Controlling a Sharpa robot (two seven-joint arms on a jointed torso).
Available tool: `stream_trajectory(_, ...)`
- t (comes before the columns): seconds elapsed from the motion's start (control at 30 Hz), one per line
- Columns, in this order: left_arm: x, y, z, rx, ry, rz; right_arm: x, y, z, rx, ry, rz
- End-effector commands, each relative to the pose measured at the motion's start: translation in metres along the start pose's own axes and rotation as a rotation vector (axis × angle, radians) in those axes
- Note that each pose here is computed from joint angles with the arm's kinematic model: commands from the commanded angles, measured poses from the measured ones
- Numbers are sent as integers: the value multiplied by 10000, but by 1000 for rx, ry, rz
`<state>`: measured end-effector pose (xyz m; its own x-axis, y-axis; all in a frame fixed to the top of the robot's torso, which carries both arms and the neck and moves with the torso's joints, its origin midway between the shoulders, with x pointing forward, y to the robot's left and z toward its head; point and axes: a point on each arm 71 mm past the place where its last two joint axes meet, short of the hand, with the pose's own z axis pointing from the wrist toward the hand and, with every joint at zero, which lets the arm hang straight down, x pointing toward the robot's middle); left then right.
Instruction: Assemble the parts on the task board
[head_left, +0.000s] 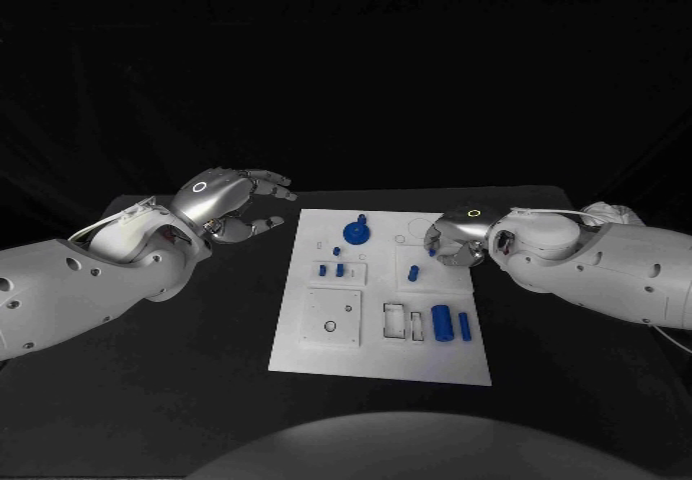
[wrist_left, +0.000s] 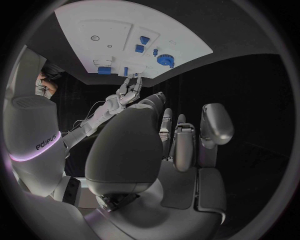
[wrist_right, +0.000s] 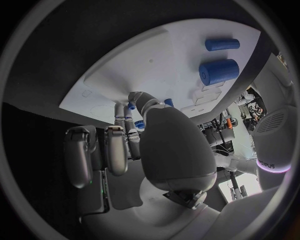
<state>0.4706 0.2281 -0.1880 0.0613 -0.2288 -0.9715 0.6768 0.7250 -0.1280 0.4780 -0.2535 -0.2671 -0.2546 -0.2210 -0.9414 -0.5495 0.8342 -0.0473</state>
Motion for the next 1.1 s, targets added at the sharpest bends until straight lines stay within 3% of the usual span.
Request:
stream_trajectory(0.03, 16, -15, 10, 5, 17, -9, 23, 7, 6, 2, 5, 8)
stream_trajectory(1.1, 61, -7, 4, -5, 42, -20, 56, 51, 112, -1, 11, 26)
